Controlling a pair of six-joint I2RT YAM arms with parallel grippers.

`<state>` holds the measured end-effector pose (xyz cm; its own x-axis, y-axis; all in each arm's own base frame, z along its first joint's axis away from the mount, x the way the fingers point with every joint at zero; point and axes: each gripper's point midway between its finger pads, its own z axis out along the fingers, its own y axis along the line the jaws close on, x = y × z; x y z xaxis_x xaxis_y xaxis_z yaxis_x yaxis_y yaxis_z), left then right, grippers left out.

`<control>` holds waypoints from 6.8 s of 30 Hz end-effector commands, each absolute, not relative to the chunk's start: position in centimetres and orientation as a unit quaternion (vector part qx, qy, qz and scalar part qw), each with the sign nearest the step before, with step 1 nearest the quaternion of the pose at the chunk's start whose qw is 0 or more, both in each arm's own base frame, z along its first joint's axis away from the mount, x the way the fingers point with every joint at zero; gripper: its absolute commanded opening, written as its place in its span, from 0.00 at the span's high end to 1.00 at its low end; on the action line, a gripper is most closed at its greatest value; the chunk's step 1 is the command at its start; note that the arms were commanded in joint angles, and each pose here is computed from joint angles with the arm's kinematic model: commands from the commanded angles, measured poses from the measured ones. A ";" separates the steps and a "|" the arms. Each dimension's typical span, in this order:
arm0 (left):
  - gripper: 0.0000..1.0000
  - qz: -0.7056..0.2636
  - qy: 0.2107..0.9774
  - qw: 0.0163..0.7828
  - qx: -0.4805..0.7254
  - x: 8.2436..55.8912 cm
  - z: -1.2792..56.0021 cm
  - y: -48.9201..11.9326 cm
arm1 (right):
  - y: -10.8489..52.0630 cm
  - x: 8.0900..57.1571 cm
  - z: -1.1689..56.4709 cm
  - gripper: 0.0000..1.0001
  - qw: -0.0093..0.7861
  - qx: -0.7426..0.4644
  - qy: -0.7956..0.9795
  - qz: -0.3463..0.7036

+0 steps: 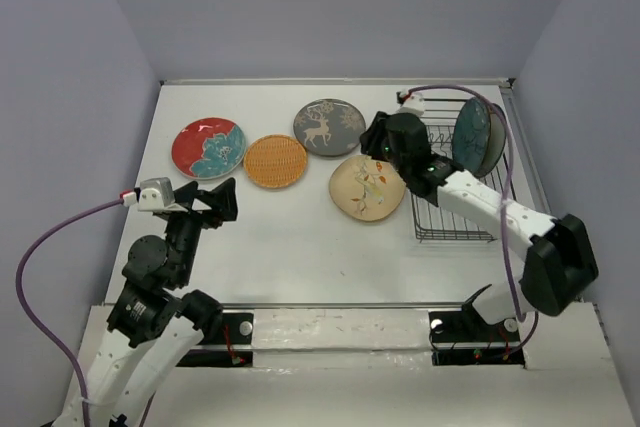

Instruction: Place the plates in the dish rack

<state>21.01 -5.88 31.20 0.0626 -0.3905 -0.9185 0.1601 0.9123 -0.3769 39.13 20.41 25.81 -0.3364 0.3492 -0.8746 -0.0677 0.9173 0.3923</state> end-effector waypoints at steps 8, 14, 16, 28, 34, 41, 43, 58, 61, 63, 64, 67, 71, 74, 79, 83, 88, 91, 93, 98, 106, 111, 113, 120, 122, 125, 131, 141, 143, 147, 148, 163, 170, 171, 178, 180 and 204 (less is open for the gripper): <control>0.01 -0.165 0.676 0.712 -0.095 22.6 30.4 -5.9 | 36.6 41.0 16.7 0.53 0.443 0.145 0.808 0.361; 0.01 -0.165 0.675 0.713 -0.092 22.8 30.4 -6.0 | 39.8 42.2 12.6 0.49 0.402 0.165 0.817 0.380; 0.01 -0.164 0.675 0.714 -0.093 22.8 30.4 -5.9 | 40.0 42.5 11.1 0.49 0.395 0.176 0.820 0.375; 0.01 -0.172 0.667 0.719 -0.089 22.5 30.9 -6.0 | 42.6 43.3 5.3 0.58 0.345 0.218 0.827 0.387; 0.01 -0.174 0.662 0.724 -0.090 22.3 31.2 -5.9 | 40.9 42.8 5.6 0.87 0.359 0.250 0.809 0.392; 0.01 -0.179 0.656 0.728 -0.088 22.1 31.5 -5.8 | 39.1 40.3 10.4 0.93 0.405 0.216 0.795 0.396; 0.01 -0.178 0.656 0.728 -0.090 22.1 31.5 -5.7 | 39.0 39.3 12.1 0.93 0.421 0.182 0.794 0.399; 0.01 -0.208 0.624 0.749 -0.085 20.2 33.1 -5.4 | 11.1 38.3 34.5 0.93 0.675 0.088 0.733 -0.005; 0.01 -0.212 0.618 0.752 -0.084 19.9 33.4 -5.3 | 5.1 38.2 35.6 0.93 0.667 0.094 0.731 -0.109; 0.01 -0.213 0.618 0.752 -0.084 19.9 33.5 -5.4 | 3.0 38.2 36.1 0.93 0.659 0.089 0.729 -0.161; 0.01 -0.216 0.617 0.753 -0.082 19.7 33.5 -5.4 | 2.1 38.1 36.6 0.93 0.652 0.077 0.729 -0.194; 0.01 -0.217 0.615 0.753 -0.081 19.7 33.5 -5.5 | 0.3 38.8 36.0 0.93 0.614 0.055 0.739 -0.272; 0.01 -0.220 0.614 0.754 -0.079 19.6 33.7 -5.5 | -0.8 39.4 35.6 0.93 0.588 0.036 0.744 -0.315; 0.01 -0.220 0.616 0.752 -0.079 19.6 33.5 -5.6 | -1.0 40.1 34.4 0.93 0.577 0.027 0.752 -0.317; 0.01 -0.226 0.617 0.750 -0.073 19.6 33.5 -6.0 | -2.6 40.3 31.4 0.93 0.544 0.025 0.770 -0.333; 0.01 -0.226 0.616 0.751 -0.073 19.6 33.6 -6.0 | -2.5 40.7 28.9 0.93 0.536 0.030 0.787 -0.304; 0.01 -0.224 0.617 0.751 -0.075 19.6 33.5 -5.9 | -2.5 41.0 25.9 0.93 0.520 0.041 0.806 -0.280; 0.01 -0.228 0.616 0.751 -0.072 19.6 33.6 -6.1 | -2.1 41.0 25.1 0.93 0.519 0.044 0.812 -0.265; 0.01 -0.225 0.618 0.750 -0.073 19.6 33.5 -6.0 | -2.2 41.0 24.5 0.93 0.516 0.046 0.816 -0.257; 0.01 -0.226 0.618 0.749 -0.072 19.6 33.5 -6.1 | -1.2 41.1 23.2 0.93 0.516 0.047 0.825 -0.223; 0.01 -0.220 0.626 0.744 -0.073 20.1 33.1 -6.2 | -2.3 40.8 20.8 0.50 0.491 0.086 0.832 -0.242; 0.01 -0.217 0.635 0.738 -0.071 20.6 32.6 -6.5 | -1.8 40.4 23.3 0.29 0.512 0.124 0.825 -0.206; 0.01 -0.215 0.638 0.736 -0.072 20.8 32.5 -6.5 | -0.9 40.5 24.9 0.28 0.529 0.129 0.821 -0.171; 0.01 -0.200 0.651 0.728 -0.083 21.7 31.9 -6.3 | 11.5 40.1 27.9 0.28 0.570 0.080 0.813 0.090; 0.01 -0.190 0.654 0.726 -0.092 22.0 31.7 -5.9 | 17.2 39.8 28.0 0.29 0.567 0.062 0.807 0.155; 0.01 -0.173 0.654 0.728 -0.113 22.1 31.6 -5.0 | 25.0 40.0 27.6 0.30 0.545 0.053 0.795 0.261; 0.01 -0.142 0.647 0.734 -0.151 22.0 31.7 -3.0 | 39.4 39.9 27.8 0.35 0.498 0.034 0.773 0.391; 0.01 -0.140 0.645 0.734 -0.158 22.0 31.8 -2.8 | 51.5 43.2 20.0 0.40 0.420 0.078 0.791 0.439; 0.01 -0.142 0.644 0.734 -0.159 22.0 31.8 -2.8 | 52.8 43.4 18.7 0.40 0.411 0.085 0.792 0.443; 0.01 -0.142 0.648 0.732 -0.156 22.1 31.6 -2.9 | 54.6 44.2 14.7 0.41 0.382 0.103 0.801 0.449; 0.01 -0.147 0.647 0.732 -0.151 22.1 31.7 -3.2 | 55.1 44.6 13.5 0.41 0.377 0.111 0.803 0.449; 0.01 -0.151 0.648 0.733 -0.142 22.2 31.7 -3.5 | 59.8 46.1 3.6 0.72 0.277 0.196 0.798 0.499; 0.01 -0.153 0.648 0.733 -0.139 22.3 31.8 -3.7 | 56.7 45.5 3.6 0.91 0.300 0.194 0.810 0.465; 0.01 -0.153 0.648 0.733 -0.140 22.3 31.8 -3.7 | 56.4 45.5 6.9 0.91 0.317 0.188 0.796 0.480; 0.01 -0.153 0.649 0.732 -0.137 22.4 31.7 -3.8 | 51.4 39.4 6.3 0.91 0.330 0.143 0.826 0.434; 0.01 -0.154 0.649 0.733 -0.137 22.4 31.8 -3.8 | 49.0 37.5 5.7 0.89 0.326 0.137 0.837 0.418; 0.01 -0.154 0.642 0.738 -0.138 22.0 32.1 -3.4 | 46.2 36.0 1.4 0.93 0.286 0.183 0.844 0.415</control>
